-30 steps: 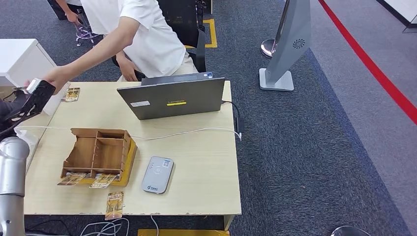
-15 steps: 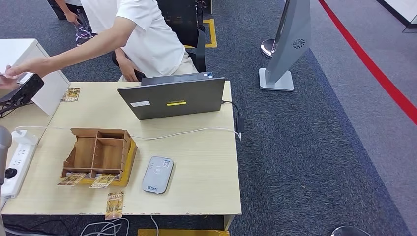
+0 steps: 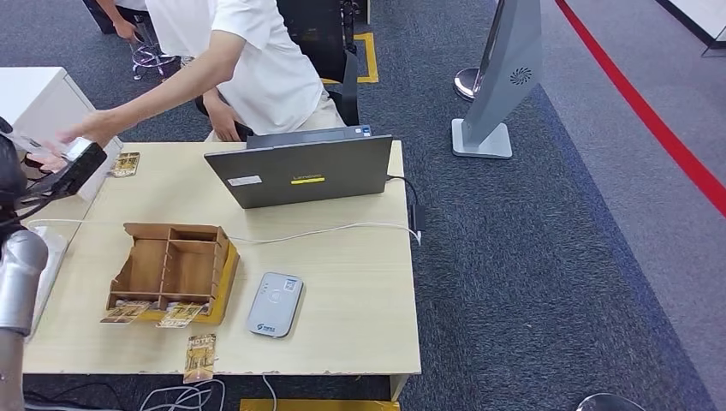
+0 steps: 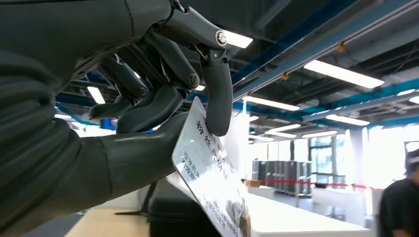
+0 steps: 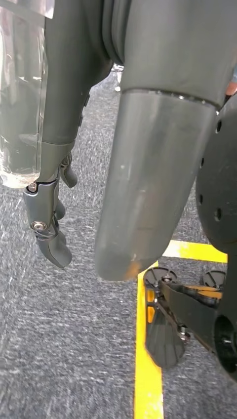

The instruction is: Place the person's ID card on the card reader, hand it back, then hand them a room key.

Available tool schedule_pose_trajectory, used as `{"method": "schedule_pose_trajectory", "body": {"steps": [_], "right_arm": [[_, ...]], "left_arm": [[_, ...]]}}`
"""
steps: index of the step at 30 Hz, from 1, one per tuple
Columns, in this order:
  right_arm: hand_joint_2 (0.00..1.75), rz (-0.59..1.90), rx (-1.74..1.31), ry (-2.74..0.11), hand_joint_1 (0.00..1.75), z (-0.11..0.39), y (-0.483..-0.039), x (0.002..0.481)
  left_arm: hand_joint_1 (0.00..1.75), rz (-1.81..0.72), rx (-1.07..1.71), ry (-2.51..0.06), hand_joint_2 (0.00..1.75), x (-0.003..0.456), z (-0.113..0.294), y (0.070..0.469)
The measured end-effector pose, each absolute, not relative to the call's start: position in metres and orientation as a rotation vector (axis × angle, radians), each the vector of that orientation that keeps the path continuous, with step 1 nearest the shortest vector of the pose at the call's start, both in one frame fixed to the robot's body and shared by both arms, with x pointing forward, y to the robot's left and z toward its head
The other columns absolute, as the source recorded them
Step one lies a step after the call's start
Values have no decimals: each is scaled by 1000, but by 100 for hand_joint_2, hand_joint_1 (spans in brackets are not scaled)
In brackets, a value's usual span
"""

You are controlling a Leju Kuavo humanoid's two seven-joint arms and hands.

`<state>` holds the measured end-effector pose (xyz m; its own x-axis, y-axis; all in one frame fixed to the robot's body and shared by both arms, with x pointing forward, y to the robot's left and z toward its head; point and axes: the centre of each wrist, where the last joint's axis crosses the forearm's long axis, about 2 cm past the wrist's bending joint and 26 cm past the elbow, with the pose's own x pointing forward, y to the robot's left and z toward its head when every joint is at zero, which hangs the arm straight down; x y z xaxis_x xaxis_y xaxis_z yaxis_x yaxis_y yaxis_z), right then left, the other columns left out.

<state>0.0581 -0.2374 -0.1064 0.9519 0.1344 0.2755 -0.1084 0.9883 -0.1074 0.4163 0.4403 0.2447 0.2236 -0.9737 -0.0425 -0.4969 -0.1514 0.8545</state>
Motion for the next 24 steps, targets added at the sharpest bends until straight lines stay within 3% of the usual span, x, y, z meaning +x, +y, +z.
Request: {"method": "schedule_pose_trajectory", "body": {"steps": [8,18,24], "right_arm": [[0,90,-117,-274,0,-106,-238,58],[0,53,-143,-263,0,-107,-239,57],[0,38,-155,-253,0,-107,-239,56]], "left_arm": [[175,-875,1714,-1683,175,378,228,340],[175,-924,1586,-1938,175,331,219,261],[175,-996,1499,-1949,175,308,201,229]]}}
